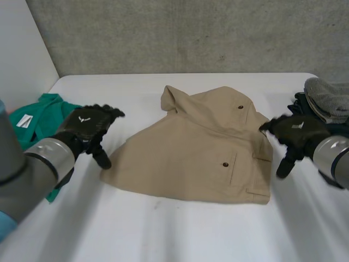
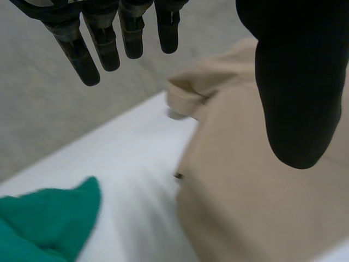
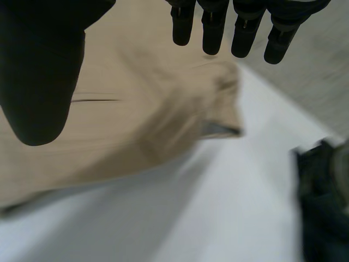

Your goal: Fold the laundry.

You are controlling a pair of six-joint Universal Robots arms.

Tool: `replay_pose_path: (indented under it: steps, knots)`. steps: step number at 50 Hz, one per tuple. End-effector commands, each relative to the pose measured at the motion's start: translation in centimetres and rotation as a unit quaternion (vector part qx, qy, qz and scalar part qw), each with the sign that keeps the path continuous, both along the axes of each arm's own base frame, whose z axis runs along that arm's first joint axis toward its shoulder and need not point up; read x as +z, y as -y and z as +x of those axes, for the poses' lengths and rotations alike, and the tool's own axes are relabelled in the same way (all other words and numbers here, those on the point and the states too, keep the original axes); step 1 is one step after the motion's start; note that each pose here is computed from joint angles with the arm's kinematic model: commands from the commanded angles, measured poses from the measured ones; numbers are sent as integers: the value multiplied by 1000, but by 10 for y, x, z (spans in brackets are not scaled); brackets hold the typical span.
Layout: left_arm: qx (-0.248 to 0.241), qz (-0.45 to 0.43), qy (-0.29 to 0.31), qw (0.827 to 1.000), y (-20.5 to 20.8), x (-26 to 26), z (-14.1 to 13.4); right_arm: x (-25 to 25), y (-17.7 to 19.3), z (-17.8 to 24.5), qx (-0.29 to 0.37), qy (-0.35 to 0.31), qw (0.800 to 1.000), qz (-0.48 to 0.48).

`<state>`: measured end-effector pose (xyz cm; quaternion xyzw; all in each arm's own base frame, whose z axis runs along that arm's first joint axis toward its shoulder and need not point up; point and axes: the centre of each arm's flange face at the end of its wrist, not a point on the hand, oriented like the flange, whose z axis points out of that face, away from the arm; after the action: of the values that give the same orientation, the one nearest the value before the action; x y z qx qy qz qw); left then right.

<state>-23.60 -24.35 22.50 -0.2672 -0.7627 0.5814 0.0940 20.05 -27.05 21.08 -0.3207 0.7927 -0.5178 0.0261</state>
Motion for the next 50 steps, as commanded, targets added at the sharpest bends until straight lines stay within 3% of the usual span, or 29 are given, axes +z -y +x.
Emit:
replay_pose_path:
  steps: [1, 6, 14, 25, 39, 44, 50]
  knots:
    - [-57, 97, 29, 993, 7, -13, 22, -23, -44, 16, 15, 29, 996, 88]
    - [-68, 97, 65, 991, 23, -32, 37, -38, -58, 24, 23, 37, 998, 44]
    - [-112, 94, 98, 984, 27, -69, 33, -66, -73, 34, 7, 8, 1000, -4]
    - [-102, 5, 117, 988, 39, -105, 10, -95, -71, 43, 28, -36, 998, -36]
    - [-107, -11, 137, 985, 39, -116, 3, -96, -55, 40, 11, -32, 997, -65]
    - [-98, -37, 131, 986, 42, -106, 2, -93, -52, 41, 13, -34, 997, -72]
    - [-28, -91, 86, 992, 49, -67, 8, -68, -49, 47, 27, -38, 993, -107]
